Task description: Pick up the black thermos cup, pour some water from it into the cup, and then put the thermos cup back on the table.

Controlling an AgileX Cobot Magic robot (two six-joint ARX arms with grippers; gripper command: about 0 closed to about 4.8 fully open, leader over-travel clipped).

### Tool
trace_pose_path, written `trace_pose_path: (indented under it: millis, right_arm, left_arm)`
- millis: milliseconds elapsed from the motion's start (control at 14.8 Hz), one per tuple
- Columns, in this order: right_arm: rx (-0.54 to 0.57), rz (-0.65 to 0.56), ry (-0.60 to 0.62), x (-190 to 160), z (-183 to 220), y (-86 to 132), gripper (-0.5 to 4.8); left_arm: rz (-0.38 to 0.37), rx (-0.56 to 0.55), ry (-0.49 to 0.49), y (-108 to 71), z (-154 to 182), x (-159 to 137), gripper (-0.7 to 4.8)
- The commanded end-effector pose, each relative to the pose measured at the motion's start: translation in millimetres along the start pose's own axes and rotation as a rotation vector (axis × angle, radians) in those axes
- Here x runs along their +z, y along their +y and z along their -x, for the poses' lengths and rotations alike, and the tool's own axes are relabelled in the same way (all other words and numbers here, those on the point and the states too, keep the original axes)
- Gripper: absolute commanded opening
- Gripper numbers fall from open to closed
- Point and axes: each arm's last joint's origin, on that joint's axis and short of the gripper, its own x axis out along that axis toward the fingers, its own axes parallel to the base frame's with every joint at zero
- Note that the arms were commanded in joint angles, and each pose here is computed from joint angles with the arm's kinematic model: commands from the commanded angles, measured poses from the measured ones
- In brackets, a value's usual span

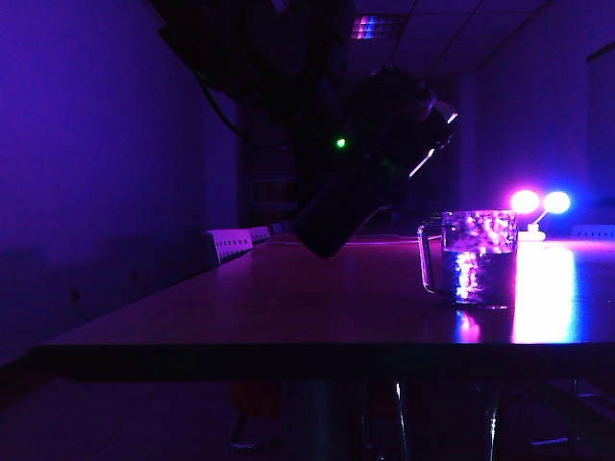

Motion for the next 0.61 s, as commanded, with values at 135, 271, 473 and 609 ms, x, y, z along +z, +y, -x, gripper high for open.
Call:
trace_pose_path:
  millis: [135, 271, 473, 609]
  right_arm:
    - [0.005, 0.012, -0.014, 2.4, 0.5, 0.1, -0.05]
    - [0.005, 0.012, -0.015, 2.5, 0.7, 0.2, -0.05]
    - [0.005, 0.012, -0.015, 2.5, 0.7, 0.2, -0.05]
    - [0.005, 0.012, -0.015, 2.5, 0.7, 0.2, -0.05]
  left_arm:
    - [0.021, 0.039, -0.057, 7.0, 2.4, 9.6, 3.0]
    - [0.029, 0.041, -0.054, 7.4, 2.2, 8.9, 3.0]
    - [0.029, 0.039, -0.055, 6.9, 2.3, 9.2, 3.0]
    - [0.03, 0.036, -0.058, 7.0, 2.3, 9.3, 3.0]
